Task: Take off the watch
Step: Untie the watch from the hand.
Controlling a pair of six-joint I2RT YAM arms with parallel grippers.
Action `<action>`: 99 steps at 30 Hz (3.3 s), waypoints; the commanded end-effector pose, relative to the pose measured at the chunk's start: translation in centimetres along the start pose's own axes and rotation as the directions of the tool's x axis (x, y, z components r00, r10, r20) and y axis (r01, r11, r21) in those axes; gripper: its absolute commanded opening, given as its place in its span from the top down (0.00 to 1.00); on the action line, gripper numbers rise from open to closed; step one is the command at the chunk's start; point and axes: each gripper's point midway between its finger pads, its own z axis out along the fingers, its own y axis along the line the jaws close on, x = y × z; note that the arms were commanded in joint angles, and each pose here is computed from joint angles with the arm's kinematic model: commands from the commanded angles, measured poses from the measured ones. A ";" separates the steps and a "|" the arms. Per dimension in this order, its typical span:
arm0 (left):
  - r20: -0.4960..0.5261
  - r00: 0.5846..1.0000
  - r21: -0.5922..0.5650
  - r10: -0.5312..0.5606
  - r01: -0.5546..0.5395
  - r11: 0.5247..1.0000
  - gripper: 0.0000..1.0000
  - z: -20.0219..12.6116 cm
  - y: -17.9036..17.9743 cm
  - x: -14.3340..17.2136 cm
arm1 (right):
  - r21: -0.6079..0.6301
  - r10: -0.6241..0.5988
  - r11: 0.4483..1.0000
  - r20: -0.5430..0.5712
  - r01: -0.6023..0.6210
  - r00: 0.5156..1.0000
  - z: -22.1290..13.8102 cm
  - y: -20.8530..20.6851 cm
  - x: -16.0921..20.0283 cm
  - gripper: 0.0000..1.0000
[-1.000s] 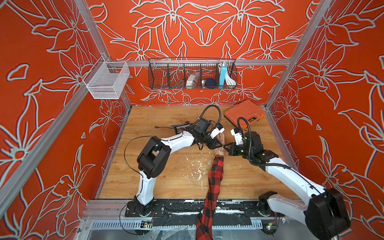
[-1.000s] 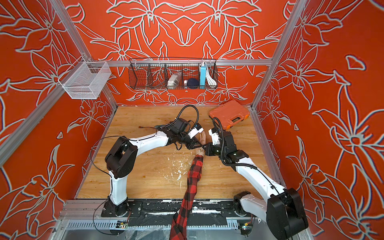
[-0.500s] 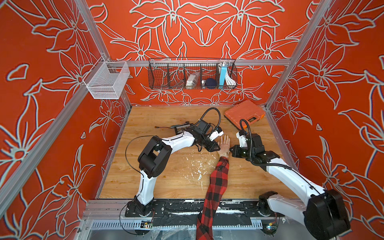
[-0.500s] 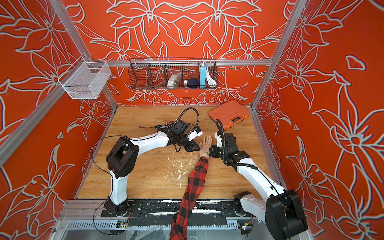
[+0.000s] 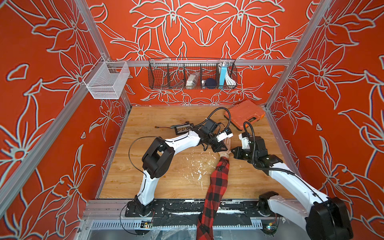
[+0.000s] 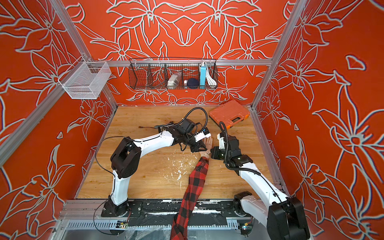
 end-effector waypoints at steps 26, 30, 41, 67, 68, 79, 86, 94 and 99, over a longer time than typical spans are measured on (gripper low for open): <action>0.034 0.980 -0.196 -0.198 0.201 0.960 0.72 -3.9 3.6 2.6 | -0.165 0.063 0.981 -0.214 -0.100 0.975 6.7 1.6 1.0 1.00; 0.045 0.975 -0.191 -0.217 0.221 0.956 0.72 -4.5 3.4 2.3 | -0.202 0.051 0.976 -0.168 -0.085 0.985 5.9 2.7 -0.6 1.00; 0.100 0.950 -0.124 -0.295 0.306 0.944 0.70 -4.9 2.4 1.6 | -0.143 0.041 0.988 -0.148 -0.063 0.988 3.5 2.7 -1.3 0.65; 0.072 0.938 -0.103 -0.339 0.345 0.933 0.71 -4.5 1.9 2.8 | -0.116 0.306 0.937 -0.185 -0.330 0.934 1.0 -2.2 3.6 0.02; 0.070 0.937 -0.103 -0.341 0.347 0.932 0.71 -4.5 2.0 2.9 | -0.114 0.310 0.936 -0.191 -0.334 0.932 1.1 -2.3 3.7 0.02; 0.069 0.940 -0.112 -0.333 0.339 0.934 0.71 -4.8 1.9 2.7 | -0.188 0.323 0.913 -0.213 -0.363 0.922 1.0 -0.9 3.0 0.03; 0.065 0.942 -0.119 -0.329 0.335 0.935 0.71 -4.9 1.8 2.9 | -0.246 0.346 0.885 -0.219 -0.395 0.912 0.4 0.4 2.1 0.04; 0.067 0.943 -0.121 -0.325 0.331 0.936 0.71 -5.1 1.7 2.8 | -0.283 0.368 0.859 -0.239 -0.427 0.899 0.4 1.2 1.5 0.05; 0.068 0.946 -0.129 -0.316 0.323 0.938 0.71 -5.4 1.7 2.8 | -0.308 0.381 0.841 -0.244 -0.444 0.892 0.5 1.8 0.8 0.06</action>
